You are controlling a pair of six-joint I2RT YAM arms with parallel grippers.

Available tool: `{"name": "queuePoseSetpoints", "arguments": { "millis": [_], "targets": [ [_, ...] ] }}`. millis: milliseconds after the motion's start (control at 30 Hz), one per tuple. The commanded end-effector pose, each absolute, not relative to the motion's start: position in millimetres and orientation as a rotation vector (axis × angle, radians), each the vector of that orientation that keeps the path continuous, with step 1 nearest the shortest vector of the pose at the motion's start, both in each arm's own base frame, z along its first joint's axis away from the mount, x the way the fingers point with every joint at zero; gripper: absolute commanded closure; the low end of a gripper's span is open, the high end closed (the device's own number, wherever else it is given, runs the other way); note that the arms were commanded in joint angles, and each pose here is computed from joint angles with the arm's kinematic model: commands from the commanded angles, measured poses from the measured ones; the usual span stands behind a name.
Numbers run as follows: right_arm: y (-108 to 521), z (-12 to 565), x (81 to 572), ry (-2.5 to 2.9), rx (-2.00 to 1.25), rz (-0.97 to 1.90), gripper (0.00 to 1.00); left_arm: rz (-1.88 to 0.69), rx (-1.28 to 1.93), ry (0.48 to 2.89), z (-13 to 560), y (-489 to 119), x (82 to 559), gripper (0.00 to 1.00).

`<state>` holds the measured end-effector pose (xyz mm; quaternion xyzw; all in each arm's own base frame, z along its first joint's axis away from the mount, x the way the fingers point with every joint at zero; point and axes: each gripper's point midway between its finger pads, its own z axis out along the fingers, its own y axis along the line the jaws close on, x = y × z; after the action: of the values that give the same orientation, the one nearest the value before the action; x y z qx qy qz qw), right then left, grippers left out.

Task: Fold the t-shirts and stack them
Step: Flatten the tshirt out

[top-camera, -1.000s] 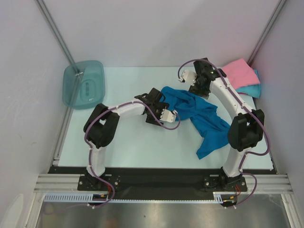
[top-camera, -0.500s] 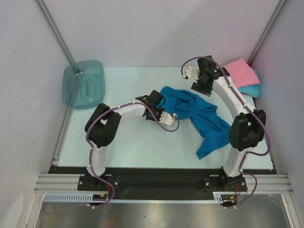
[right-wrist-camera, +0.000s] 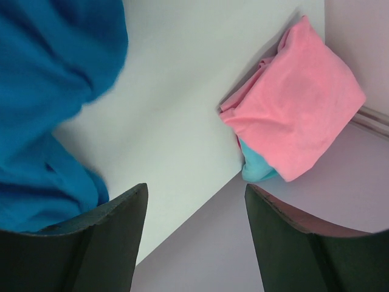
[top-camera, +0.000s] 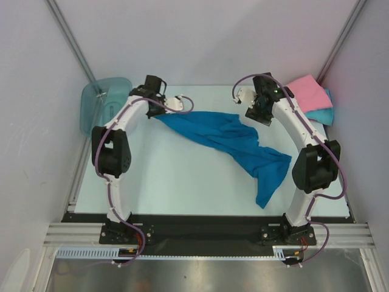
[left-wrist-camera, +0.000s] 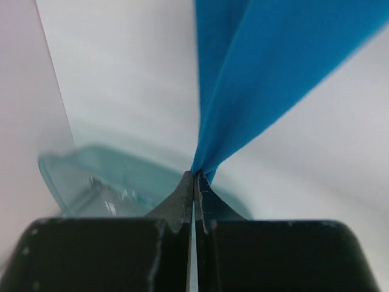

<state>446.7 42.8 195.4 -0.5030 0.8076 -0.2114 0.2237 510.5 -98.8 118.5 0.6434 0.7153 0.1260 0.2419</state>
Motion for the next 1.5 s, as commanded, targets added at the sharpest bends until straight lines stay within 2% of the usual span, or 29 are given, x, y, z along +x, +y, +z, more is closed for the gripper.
{"name": "queuePoseSetpoints", "arguments": {
  "millis": [0, 167, 333, 500, 700, 900, 933, 967, 1100, 1133, 1167, 1200, 1267, 1367, 1467],
  "targets": [
    [41, 202, 448, 2.222, -1.379, -0.608, 0.28, 0.458, 1.761, 2.001, 159, -63, 492, 1.0],
    [37, 193, 459, 2.246, -1.363, -0.637, 0.28, 0.46, 1.758, 2.023, 184, -44, 482, 1.0],
    [34, 185, 464, 2.263, -1.382, -0.664, 0.28, 0.398, 1.877, 2.107, 182, -32, 455, 1.0],
    [29, 178, 468, 2.297, -1.356, -0.66, 0.28, 0.469, 1.962, 2.235, 185, -4, 443, 1.0],
    [23, 169, 468, 2.338, -1.324, -0.66, 0.28, 0.496, 1.975, 2.236, 204, 10, 427, 1.0],
    [26, 165, 470, 2.343, -1.31, -0.643, 0.28, 0.529, 2.058, 2.367, 179, 32, 397, 1.0],
    [26, 163, 468, 2.351, -1.315, -0.639, 0.28, 0.531, 2.037, 2.395, 175, 33, 399, 0.96],
    [25, 160, 468, 2.359, -1.315, -0.635, 0.28, 0.543, 1.996, 2.421, 174, 35, 402, 0.64],
    [23, 150, 463, 2.392, -1.311, -0.621, 0.28, 0.539, 1.91, 2.424, 182, 32, 408, 0.45],
    [23, 148, 462, 2.398, -1.311, -0.62, 0.28, 0.552, 1.869, 2.387, 194, 28, 418, 0.25],
    [21, 146, 461, 2.405, -1.307, -0.619, 0.28, 0.541, 1.849, 2.37, 198, 23, 423, 0.17],
    [21, 146, 461, 2.406, -1.307, -0.62, 0.28, 0.53, 1.841, 2.34, 203, 20, 428, 0.13],
    [21, 146, 462, 2.408, -1.296, -0.618, 0.28, 0.56, 1.804, 2.253, 224, 9, 446, 0.12],
    [18, 145, 465, 2.408, -1.282, -0.629, 0.28, 0.528, 1.653, 2.055, 253, -33, 498, 0.12],
    [13, 145, 472, 2.406, -1.241, -0.67, 0.28, 0.372, 1.548, 1.955, 243, -95, 524, 0.12]
  ]
}}
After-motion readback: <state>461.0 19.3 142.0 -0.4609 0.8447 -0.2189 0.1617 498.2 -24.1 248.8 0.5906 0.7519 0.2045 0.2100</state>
